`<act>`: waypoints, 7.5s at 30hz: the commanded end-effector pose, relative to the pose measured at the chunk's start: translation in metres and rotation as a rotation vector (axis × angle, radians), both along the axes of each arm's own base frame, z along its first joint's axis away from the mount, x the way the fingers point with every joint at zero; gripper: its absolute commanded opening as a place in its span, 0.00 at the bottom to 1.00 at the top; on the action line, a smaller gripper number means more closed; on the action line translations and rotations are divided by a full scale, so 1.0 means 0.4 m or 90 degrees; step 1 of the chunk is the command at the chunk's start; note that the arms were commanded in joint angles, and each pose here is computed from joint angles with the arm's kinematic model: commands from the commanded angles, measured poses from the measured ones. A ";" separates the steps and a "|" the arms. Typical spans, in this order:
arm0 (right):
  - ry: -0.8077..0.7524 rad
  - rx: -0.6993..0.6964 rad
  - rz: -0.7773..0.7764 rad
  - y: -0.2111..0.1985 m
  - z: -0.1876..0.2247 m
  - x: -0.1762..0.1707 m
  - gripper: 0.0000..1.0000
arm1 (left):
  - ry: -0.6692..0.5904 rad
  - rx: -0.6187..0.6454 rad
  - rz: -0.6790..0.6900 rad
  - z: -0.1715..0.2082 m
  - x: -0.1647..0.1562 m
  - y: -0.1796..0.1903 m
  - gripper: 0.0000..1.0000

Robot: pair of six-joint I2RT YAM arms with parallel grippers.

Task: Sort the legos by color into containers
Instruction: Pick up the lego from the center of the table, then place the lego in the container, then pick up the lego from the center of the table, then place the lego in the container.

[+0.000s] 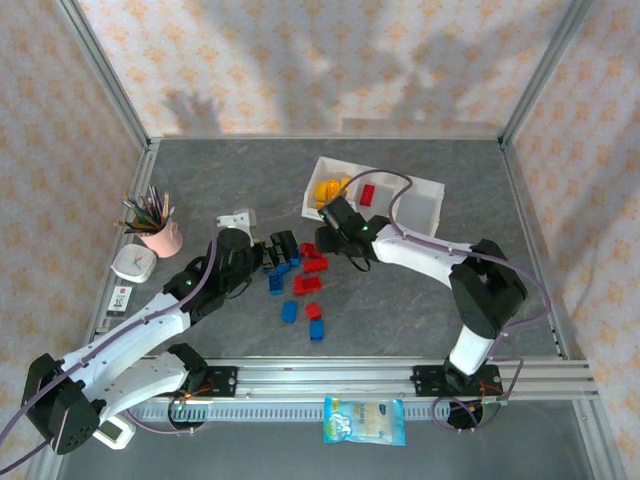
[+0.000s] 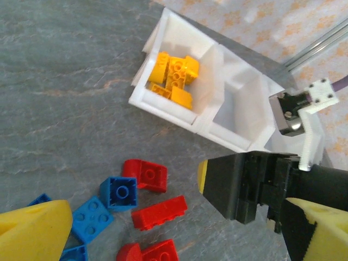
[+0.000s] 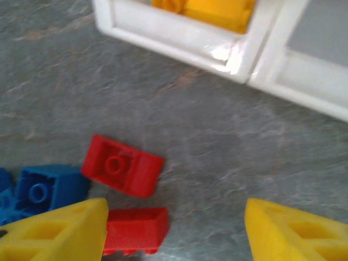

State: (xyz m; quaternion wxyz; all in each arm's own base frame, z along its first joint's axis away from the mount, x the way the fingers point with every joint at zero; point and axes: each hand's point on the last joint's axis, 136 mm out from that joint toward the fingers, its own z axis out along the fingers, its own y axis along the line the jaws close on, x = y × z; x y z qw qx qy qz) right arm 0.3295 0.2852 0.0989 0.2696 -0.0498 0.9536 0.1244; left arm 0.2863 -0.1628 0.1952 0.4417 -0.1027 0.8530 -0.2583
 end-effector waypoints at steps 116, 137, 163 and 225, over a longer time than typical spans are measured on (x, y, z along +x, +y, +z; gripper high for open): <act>-0.031 -0.004 -0.021 0.027 0.042 0.077 0.90 | 0.008 0.021 0.048 0.018 -0.006 0.040 0.99; 0.024 -0.107 0.114 0.074 -0.161 0.025 0.78 | 0.028 0.009 0.085 -0.024 -0.031 0.080 0.99; -0.011 -0.131 0.129 0.135 -0.169 0.108 0.37 | 0.023 0.006 0.075 -0.016 -0.022 0.078 0.99; -0.078 -0.047 -0.061 -0.116 0.110 0.173 0.64 | 0.005 0.018 -0.001 0.025 0.027 -0.045 0.99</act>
